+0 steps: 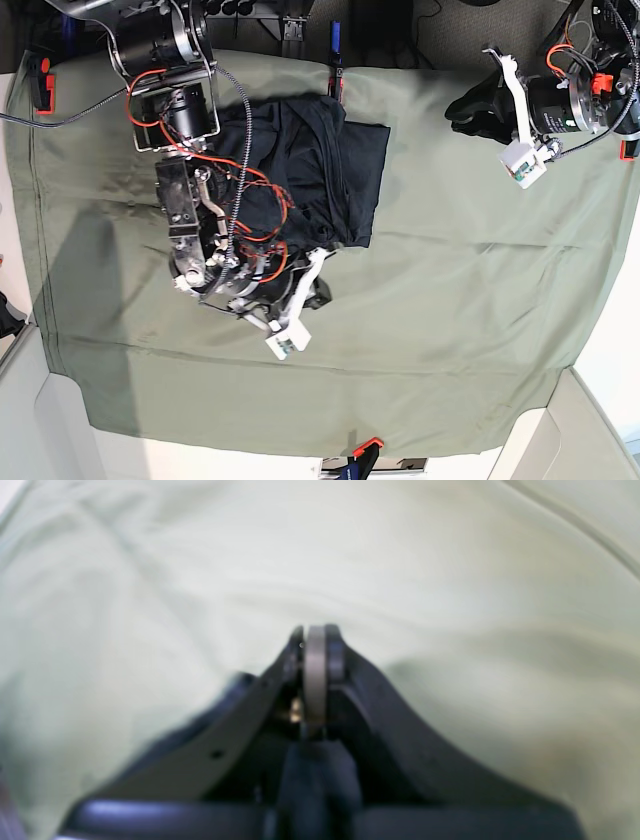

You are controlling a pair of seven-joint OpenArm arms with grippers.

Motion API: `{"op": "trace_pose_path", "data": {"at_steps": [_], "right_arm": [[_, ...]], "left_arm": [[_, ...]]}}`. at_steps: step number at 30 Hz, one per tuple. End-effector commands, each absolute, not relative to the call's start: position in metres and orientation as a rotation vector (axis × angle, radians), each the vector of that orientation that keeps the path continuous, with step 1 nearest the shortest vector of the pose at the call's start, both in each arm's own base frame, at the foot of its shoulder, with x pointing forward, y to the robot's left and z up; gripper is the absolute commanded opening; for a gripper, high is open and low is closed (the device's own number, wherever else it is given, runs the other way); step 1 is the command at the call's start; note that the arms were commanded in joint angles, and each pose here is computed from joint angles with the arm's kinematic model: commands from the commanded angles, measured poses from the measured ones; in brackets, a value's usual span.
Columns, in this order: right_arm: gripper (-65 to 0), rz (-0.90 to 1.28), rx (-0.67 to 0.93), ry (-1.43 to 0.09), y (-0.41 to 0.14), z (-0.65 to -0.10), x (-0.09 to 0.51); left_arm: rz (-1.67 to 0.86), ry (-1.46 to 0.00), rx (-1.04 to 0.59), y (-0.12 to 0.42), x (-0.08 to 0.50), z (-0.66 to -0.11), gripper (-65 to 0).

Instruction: Fold the T-shirt properly

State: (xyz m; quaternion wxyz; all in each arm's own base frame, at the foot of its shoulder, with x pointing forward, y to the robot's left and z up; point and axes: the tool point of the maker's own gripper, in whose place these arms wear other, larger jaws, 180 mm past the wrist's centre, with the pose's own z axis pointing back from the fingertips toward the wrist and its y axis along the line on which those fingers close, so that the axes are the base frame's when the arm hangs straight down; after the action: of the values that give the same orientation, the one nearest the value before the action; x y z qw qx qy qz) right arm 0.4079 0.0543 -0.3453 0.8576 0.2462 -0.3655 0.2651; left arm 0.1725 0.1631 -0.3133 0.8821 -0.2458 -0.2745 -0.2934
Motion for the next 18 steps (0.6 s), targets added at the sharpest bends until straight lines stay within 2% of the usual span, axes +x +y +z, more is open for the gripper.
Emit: {"op": "trace_pose_path", "data": {"at_steps": [1,5,10,15,18], "right_arm": [[-65.0,0.523,0.493,-0.829,0.034,-0.327,0.427],[-65.0,0.391,0.459,-0.839,-0.029,-0.33,0.44],[-65.0,0.315,0.457,-0.798,-0.071,-0.337,0.436],[-65.0,0.304,0.432,-0.786,-0.087,-0.346,0.43],[-65.0,0.3,0.45,-0.776,-0.08,-0.352,0.425]], "left_arm": [[-0.641,-0.609,-0.521,0.159,0.176,-0.302,-63.3],[-0.685,-0.606,-0.556,0.143,0.169,-0.299,-65.0],[-0.814,-0.583,-0.657,0.084,0.146,-0.311,-65.0],[-0.911,-0.696,-0.637,0.033,0.16,-0.317,-65.0],[-0.93,-0.726,-0.697,0.007,0.158,-0.311,-65.0]]}}
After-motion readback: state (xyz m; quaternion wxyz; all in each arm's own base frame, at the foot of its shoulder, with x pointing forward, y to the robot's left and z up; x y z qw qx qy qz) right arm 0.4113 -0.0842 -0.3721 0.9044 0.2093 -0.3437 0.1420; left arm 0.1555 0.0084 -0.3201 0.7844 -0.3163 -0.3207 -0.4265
